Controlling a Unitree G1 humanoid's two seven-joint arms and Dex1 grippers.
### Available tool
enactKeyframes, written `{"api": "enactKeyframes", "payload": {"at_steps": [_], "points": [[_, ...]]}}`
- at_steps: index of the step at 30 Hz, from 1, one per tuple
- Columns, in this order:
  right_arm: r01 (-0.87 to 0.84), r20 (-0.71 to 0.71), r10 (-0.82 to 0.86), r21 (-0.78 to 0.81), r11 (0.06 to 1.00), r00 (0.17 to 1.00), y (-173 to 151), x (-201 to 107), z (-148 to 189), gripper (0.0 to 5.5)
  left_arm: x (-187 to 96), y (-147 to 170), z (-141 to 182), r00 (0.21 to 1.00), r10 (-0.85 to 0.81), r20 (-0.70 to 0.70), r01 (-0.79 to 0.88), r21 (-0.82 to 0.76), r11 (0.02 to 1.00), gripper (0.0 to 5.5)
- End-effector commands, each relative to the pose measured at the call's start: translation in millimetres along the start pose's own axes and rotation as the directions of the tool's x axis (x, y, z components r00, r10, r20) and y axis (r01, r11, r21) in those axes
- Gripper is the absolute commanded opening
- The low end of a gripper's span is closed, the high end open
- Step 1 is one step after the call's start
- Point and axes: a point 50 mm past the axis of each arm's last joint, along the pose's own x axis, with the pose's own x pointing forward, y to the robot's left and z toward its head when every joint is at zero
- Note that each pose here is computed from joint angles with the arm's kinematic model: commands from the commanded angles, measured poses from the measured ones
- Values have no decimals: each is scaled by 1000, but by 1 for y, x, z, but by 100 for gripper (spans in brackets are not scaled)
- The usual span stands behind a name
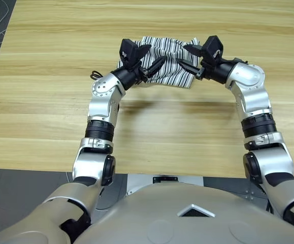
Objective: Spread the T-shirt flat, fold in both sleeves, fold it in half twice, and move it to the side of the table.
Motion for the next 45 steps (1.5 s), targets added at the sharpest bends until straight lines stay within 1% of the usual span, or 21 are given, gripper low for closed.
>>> {"api": "enactKeyframes", "payload": {"at_steps": [1, 12, 17, 21, 25, 28, 31, 36, 42, 45], "points": [[-28, -5, 28, -34, 999, 1000, 1, 12, 9, 209, 7, 1, -5, 999, 10, -38, -11, -15, 1000, 347], [-45, -28, 44, -36, 998, 999, 3, 24, 7, 209, 29, 2, -27, 988, 39, -151, -51, -80, 996, 347], [-51, -25, 51, -36, 998, 998, 4, 27, 8, 209, 32, -3, -36, 978, 20, -206, -41, -101, 994, 347], [-38, -22, 37, -35, 999, 999, 2, 26, 10, 209, 31, -7, -43, 968, -26, -249, -9, -138, 990, 347], [-22, -13, 22, -32, 999, 1000, 0, 24, 13, 209, 24, -2, -51, 946, -12, -325, -32, -131, 991, 347], [-13, -16, 13, -28, 1000, 1000, -2, 22, 13, 209, 14, 2, -62, 915, 10, -404, -62, -114, 992, 347], [-1, -20, 0, -27, 1000, 1000, -5, 20, 13, 209, 6, 2, -69, 890, 1, -456, -42, -80, 996, 347], [23, -33, -24, -29, 999, 999, -10, 12, 13, 209, -3, -7, -74, 873, -60, -483, 26, -77, 997, 347], [27, -39, -28, -26, 999, 999, -9, 9, 12, 209, -17, -14, -75, 856, -66, -512, 33, -74, 997, 347], [31, -42, -32, -23, 999, 999, -9, 7, 12, 209, -27, -22, -78, 840, -81, -537, 47, -78, 996, 347]]}}
